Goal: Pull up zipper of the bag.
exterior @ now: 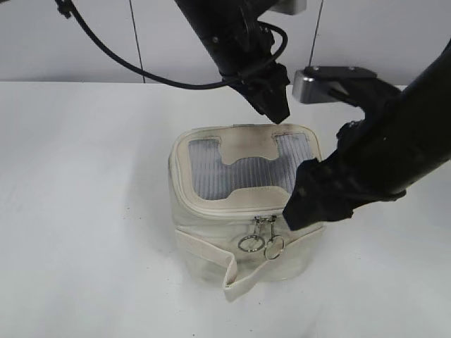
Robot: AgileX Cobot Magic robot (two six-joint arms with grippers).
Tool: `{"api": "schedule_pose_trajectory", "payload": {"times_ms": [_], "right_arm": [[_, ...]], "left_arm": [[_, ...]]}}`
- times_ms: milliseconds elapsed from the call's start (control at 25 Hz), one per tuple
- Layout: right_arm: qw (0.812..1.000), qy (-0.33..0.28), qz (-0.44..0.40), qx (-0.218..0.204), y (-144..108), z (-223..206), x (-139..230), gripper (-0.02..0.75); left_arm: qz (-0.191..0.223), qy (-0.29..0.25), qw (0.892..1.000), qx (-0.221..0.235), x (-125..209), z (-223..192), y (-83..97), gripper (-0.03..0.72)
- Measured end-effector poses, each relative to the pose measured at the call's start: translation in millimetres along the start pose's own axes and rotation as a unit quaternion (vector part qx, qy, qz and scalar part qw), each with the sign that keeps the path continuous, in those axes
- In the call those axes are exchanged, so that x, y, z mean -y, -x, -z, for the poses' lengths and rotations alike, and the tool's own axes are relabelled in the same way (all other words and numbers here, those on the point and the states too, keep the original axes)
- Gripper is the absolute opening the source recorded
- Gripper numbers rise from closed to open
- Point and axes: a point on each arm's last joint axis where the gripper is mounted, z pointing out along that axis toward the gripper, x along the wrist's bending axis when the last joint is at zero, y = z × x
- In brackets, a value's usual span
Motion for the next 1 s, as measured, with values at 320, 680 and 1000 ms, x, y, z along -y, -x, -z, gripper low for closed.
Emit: {"api": "schedule_pose_trajectory", "payload": {"times_ms": [320,680,1000], "right_arm": [[0.996,0.062,-0.041,0.039,35,23,-18,0.566],[0.99,0.058,-0.061,0.117,63,30,-16,0.566],[0.982,0.031,-0.068,0.173,70,39,-7,0.566]], "left_arm": [[0.041,0.035,0.997,-0.06,0,59,-2.6,0.316],[0.148,0.045,0.966,-0.208,22,123,-36.5,0.316],[0.223,0.04,0.942,-0.247,68,169,-48.4,0.316]]}}
